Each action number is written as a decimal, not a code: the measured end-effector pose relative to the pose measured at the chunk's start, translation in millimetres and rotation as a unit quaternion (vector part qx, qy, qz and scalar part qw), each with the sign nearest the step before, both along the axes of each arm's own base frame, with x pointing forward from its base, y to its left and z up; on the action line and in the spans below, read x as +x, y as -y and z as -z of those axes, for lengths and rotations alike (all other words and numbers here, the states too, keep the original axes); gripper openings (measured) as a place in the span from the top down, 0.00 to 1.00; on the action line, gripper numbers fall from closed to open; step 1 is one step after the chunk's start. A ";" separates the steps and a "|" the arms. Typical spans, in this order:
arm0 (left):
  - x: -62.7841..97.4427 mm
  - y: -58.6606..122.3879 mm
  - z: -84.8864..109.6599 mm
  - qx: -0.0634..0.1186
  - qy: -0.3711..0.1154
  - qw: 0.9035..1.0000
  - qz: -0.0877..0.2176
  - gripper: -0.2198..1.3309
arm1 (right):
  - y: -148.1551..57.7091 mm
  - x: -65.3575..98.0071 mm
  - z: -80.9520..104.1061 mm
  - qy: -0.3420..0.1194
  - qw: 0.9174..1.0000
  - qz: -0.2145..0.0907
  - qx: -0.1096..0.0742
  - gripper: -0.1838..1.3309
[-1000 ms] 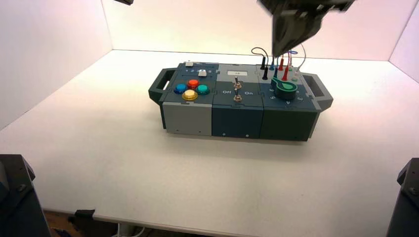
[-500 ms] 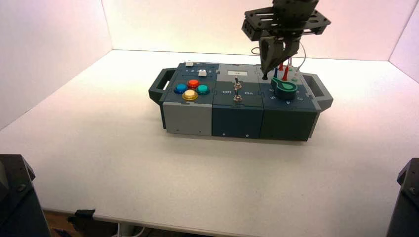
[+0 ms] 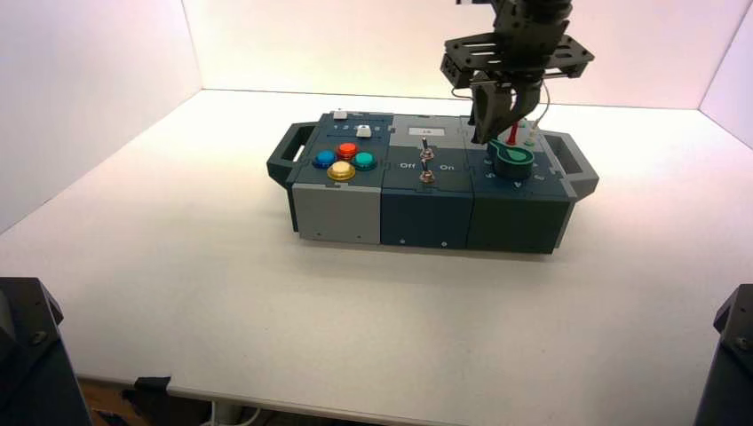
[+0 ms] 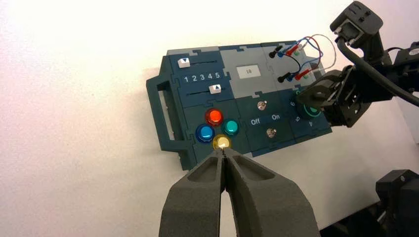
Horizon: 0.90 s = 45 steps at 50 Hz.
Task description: Turn the knob to position 2.
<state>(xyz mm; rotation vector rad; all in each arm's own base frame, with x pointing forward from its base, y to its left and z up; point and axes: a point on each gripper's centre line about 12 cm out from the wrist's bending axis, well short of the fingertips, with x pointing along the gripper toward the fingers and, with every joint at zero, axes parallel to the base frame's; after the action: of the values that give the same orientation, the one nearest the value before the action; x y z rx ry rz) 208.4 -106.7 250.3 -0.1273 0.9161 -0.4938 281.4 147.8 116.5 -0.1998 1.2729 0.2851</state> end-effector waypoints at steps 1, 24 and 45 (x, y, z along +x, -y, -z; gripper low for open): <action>0.2 0.0 -0.1 0.000 0.001 1.000 0.000 0.96 | 0.4 0.2 0.5 -0.001 1.000 0.000 -0.001 0.97; 1.1 0.2 -0.1 0.001 0.001 1.000 0.000 0.96 | 1.2 5.9 18.3 -0.015 1.000 -0.011 -0.022 0.98; 2.4 0.8 2.8 0.003 -0.006 1.000 0.001 0.96 | 13.8 12.0 18.4 -0.015 0.999 -0.002 -0.035 0.97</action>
<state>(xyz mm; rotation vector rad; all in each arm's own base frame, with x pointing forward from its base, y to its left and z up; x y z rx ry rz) 210.8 -107.5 247.4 -0.1238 0.9292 -0.4928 293.4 134.0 98.1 -0.2579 1.3133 0.2482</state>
